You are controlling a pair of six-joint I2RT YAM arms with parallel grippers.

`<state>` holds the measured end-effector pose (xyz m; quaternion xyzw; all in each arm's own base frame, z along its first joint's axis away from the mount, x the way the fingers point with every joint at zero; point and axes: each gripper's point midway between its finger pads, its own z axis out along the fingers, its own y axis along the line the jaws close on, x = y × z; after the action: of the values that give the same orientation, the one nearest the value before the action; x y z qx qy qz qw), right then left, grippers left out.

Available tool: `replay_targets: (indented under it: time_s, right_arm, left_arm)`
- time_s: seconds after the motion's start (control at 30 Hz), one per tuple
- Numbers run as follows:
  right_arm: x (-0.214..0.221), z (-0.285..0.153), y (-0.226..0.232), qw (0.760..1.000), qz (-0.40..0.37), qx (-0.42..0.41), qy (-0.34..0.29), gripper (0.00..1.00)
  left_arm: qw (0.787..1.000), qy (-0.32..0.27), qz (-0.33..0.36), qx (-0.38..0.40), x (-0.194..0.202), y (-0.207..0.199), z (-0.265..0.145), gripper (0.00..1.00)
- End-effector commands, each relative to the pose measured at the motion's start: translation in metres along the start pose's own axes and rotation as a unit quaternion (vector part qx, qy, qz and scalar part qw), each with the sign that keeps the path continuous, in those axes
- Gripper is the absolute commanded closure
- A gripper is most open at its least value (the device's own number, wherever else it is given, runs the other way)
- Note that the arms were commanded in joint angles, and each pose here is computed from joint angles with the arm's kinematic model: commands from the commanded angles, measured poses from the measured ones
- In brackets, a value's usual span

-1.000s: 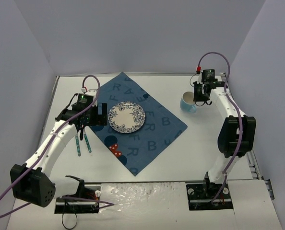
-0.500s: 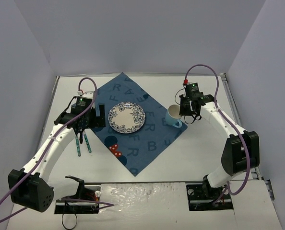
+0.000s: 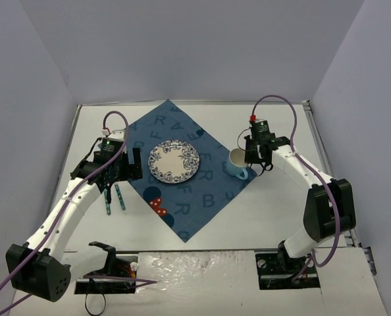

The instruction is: Set the dinner table for one person

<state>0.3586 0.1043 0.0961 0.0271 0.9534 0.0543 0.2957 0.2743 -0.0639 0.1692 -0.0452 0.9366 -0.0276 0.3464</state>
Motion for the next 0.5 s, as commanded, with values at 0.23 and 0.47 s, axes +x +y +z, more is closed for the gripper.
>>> replay_targets:
  time_s: [0.23, 0.47]
  right_arm:
    - [-0.020, 0.009, 0.003, 0.999, 0.013, 0.016, -0.046, 1.00]
    - [-0.011, 0.014, 0.005, 0.999, 0.004, 0.022, -0.035, 0.96]
  left_arm:
    - [1.000, -0.018, -0.018, -0.010, -0.004, 0.006, -0.004, 0.03]
    - [1.000, -0.016, -0.023, -0.015, 0.000, 0.007, 0.000, 0.03]
